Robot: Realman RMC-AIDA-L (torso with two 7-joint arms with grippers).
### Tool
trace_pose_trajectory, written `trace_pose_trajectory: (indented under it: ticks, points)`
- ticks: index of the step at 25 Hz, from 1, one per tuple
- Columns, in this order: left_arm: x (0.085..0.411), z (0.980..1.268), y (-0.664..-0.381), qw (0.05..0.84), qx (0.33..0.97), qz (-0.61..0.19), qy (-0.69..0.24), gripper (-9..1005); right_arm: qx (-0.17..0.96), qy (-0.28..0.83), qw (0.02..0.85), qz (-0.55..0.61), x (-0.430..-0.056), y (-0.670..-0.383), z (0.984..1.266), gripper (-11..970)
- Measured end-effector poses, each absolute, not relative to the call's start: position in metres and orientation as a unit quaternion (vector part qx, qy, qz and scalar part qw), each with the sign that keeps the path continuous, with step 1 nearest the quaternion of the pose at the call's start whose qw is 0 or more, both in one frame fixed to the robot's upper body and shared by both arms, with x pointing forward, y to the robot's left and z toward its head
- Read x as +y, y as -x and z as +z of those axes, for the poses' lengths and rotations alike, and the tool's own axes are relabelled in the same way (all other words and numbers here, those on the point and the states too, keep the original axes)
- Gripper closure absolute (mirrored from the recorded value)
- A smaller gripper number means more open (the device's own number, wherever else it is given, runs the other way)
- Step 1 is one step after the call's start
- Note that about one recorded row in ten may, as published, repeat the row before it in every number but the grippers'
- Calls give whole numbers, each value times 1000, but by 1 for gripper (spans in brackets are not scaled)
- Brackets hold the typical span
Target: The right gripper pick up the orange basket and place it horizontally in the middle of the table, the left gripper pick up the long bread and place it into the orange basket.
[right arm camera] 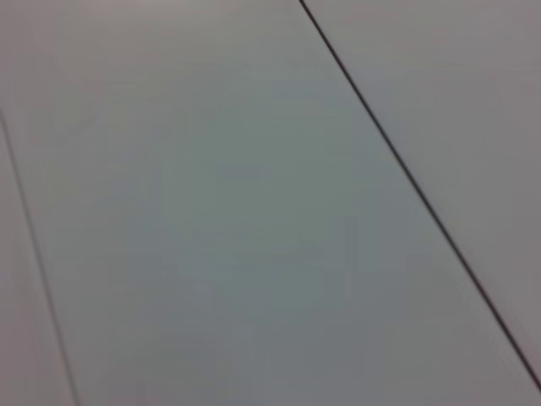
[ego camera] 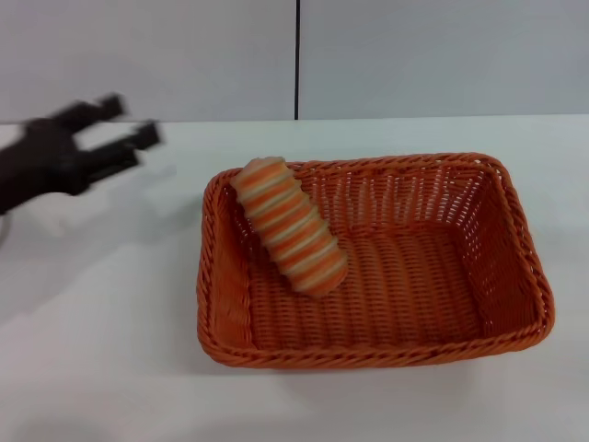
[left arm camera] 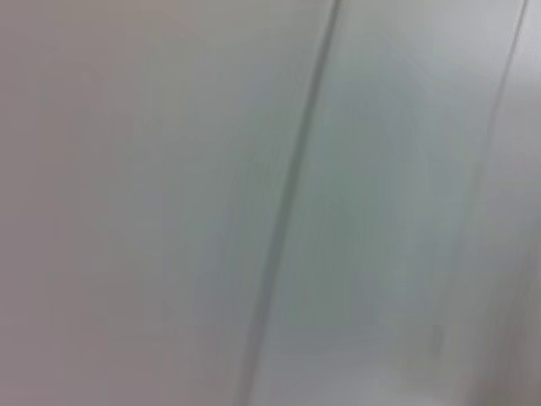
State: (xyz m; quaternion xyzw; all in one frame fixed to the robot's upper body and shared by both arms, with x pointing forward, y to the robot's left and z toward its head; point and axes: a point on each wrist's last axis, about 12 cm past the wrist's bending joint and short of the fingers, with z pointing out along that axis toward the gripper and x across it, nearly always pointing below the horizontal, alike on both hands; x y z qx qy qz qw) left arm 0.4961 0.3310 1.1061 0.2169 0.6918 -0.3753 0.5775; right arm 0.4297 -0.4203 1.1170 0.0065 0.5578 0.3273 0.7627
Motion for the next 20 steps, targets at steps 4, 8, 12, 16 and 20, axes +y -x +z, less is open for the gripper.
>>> trace_pose_trajectory:
  ticks: [4, 8, 12, 16, 20]
  points:
    - [374, 1107, -471, 663, 655, -310, -187, 194, 574, -18, 765, 292, -426, -435, 1113, 438]
    - [381, 1106, -466, 676, 650, -297, -177, 194, 590, -42, 766, 250, -432, -436, 1106, 435]
    - [412, 1086, -425, 738, 635, -201, -108, 194, 606, -107, 766, 185, -445, -436, 1087, 432]
    - [418, 1070, -401, 764, 625, -147, -72, 194, 614, -118, 767, 144, -449, -434, 1079, 428]
    - [417, 1055, -385, 776, 622, -100, -36, 194, 617, -87, 775, 101, -439, -427, 1067, 425]
